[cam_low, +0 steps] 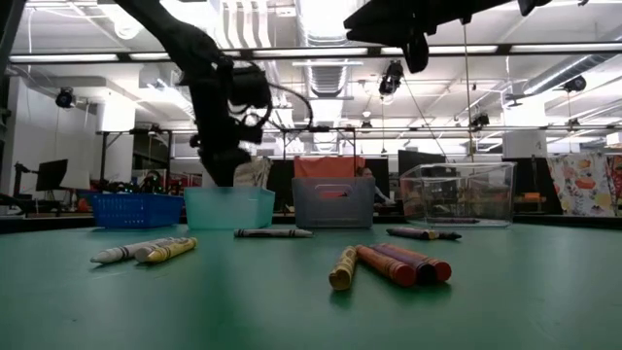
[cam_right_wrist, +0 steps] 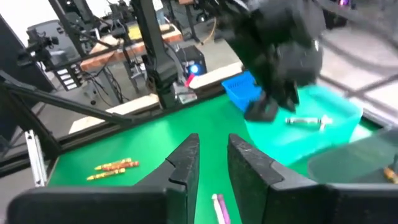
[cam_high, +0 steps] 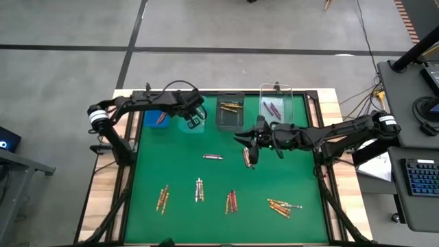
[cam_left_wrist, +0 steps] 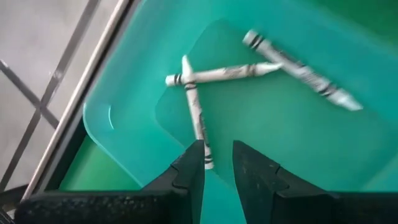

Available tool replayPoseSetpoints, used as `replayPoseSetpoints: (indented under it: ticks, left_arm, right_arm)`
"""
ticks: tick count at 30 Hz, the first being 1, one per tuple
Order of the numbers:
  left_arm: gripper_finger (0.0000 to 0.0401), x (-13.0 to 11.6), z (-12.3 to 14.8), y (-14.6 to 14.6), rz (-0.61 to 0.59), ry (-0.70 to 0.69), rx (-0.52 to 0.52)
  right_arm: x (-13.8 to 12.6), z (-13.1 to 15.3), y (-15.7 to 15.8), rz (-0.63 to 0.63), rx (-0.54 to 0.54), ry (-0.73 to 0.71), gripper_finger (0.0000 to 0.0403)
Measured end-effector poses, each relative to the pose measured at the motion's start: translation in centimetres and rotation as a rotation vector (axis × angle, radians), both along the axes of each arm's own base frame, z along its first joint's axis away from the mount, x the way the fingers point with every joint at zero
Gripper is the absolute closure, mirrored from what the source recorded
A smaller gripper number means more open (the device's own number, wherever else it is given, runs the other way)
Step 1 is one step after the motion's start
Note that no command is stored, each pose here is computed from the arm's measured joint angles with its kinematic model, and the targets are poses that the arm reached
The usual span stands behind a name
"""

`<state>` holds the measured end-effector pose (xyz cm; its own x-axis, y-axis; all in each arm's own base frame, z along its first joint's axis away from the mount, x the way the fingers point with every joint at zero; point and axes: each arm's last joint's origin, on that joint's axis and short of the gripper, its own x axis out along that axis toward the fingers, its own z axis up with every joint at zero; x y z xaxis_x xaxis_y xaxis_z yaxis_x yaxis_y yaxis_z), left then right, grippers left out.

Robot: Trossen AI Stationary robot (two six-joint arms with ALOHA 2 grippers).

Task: Sort crayons
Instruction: Put the yellow crayon into the black bin

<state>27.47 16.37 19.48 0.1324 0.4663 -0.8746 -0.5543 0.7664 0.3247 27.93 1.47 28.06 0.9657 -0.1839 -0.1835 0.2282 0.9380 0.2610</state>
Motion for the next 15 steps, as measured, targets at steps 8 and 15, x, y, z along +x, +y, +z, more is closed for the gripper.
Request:
replayPoseSetpoints:
  ticks: [8, 15]
  left_arm:
    - [0.0335, 0.4, 4.1, -4.4, -0.134, -0.190, 0.083]
    - [0.0335, -0.5, 6.9, -9.5, -0.313, -0.449, 0.112]
  right_arm:
    - [-0.2, -1.0, 0.1, 0.008, 0.123, 0.080, 0.0330]
    - [-0.5, -1.9, 0.3, 0.043, 0.231, 0.172, 0.0337]
